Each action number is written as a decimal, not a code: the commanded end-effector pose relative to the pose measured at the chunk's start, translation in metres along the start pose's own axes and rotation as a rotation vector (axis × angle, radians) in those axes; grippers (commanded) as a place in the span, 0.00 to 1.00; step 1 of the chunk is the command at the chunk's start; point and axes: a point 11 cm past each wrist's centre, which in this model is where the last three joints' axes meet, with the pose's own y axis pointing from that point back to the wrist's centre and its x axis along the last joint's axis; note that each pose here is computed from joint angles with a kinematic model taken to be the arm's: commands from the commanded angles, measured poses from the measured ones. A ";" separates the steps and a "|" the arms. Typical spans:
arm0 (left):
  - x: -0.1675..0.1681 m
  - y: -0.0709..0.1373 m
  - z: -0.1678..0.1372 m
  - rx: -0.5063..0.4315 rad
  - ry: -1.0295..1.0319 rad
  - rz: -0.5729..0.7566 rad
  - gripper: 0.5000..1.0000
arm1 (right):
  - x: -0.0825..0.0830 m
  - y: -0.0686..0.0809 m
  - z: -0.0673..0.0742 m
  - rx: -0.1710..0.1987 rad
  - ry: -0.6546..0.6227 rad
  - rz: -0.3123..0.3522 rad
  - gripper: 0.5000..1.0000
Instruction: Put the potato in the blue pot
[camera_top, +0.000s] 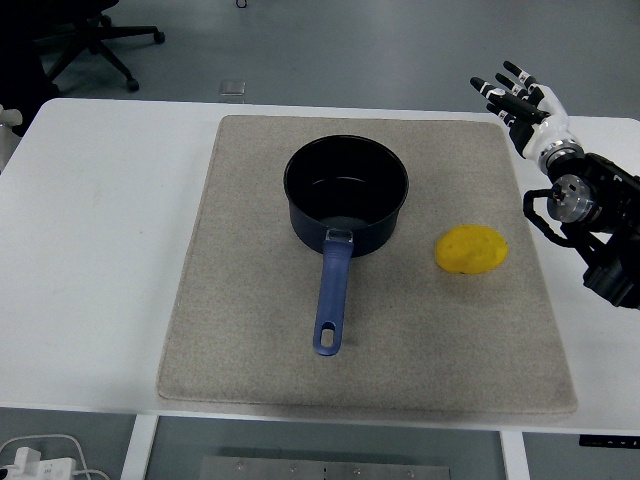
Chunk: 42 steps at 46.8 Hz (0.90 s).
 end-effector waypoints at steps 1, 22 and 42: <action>0.000 0.000 0.000 0.000 0.000 0.000 0.99 | 0.000 0.000 0.000 0.001 0.000 0.000 0.85; 0.001 0.000 0.000 0.001 0.003 0.002 0.99 | 0.000 0.000 0.000 -0.001 0.001 0.000 0.85; 0.001 0.000 0.000 0.001 0.003 0.005 0.99 | -0.011 0.000 -0.002 -0.005 0.031 -0.047 0.85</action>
